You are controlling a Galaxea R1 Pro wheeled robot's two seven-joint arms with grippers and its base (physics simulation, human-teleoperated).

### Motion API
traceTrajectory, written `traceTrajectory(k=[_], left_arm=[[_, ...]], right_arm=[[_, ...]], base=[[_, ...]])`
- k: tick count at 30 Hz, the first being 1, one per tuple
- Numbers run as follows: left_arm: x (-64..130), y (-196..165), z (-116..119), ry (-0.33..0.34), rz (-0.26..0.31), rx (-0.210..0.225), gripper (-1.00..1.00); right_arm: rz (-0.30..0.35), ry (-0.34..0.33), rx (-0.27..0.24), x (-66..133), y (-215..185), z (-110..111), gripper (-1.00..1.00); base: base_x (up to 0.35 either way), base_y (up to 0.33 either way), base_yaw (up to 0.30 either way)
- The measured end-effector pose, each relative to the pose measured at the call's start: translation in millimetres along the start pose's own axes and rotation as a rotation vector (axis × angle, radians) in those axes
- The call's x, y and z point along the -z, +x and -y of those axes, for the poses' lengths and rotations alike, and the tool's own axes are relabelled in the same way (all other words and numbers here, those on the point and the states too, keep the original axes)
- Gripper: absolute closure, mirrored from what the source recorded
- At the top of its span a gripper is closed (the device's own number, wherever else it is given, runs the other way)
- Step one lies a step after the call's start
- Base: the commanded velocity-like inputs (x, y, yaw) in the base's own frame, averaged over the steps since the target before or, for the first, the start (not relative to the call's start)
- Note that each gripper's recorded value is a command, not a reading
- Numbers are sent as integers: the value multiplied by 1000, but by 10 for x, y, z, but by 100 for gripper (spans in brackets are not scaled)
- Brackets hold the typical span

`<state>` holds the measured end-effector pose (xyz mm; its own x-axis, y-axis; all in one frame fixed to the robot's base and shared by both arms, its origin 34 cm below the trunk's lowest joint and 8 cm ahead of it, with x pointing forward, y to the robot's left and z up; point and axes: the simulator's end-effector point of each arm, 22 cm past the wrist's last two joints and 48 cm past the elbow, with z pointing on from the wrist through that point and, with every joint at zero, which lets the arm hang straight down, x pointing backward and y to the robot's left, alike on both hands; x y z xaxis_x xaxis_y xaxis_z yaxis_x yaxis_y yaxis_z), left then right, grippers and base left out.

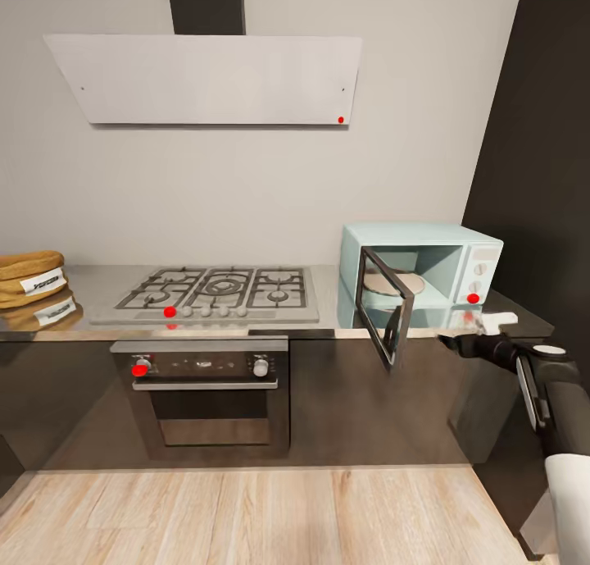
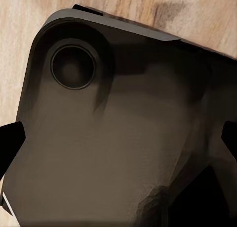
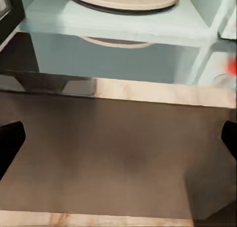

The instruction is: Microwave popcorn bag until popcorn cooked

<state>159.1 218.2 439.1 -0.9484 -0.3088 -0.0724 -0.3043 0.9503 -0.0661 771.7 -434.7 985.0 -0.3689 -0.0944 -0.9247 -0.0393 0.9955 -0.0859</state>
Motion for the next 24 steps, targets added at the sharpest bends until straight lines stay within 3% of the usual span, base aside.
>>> traceTrajectory(k=[3,5,7,10,13,16,17,19,22,24], left_arm=[[0,0,0,0,0,1,-100],[0,0,-1,0,0,1,-100],[0,0,-1,0,0,1,-100],[0,0,-2,-1,0,2,-100],[0,0,-3,-1,0,3,-100],[0,0,-3,-1,0,2,-100],[0,0,-2,-1,0,2,-100],[0,0,-3,-1,0,3,-100],[0,-2,-4,-2,1,3,-100],[0,-3,-4,-2,1,3,-100]], right_arm=[[-72,76,-37,9,337,458,-100],[-123,99,-74,-15,596,597,-100],[-182,96,-94,-67,871,590,-100],[-305,77,-115,-147,1427,475,-100],[-498,7,-156,-161,2484,149,-100],[-640,-70,-120,27,3512,-262,-100],[-680,-92,-100,153,3870,-425,-100],[-711,-93,-58,393,4344,-539,-100],[-874,-127,-29,1440,5666,-1012,-100],[-936,-134,-18,2020,6201,-1321,-100]], base=[[0,0,0],[0,0,0],[0,0,0],[0,0,0],[0,0,0],[0,0,0],[0,0,0],[0,0,0],[0,0,0],[0,0,0]])
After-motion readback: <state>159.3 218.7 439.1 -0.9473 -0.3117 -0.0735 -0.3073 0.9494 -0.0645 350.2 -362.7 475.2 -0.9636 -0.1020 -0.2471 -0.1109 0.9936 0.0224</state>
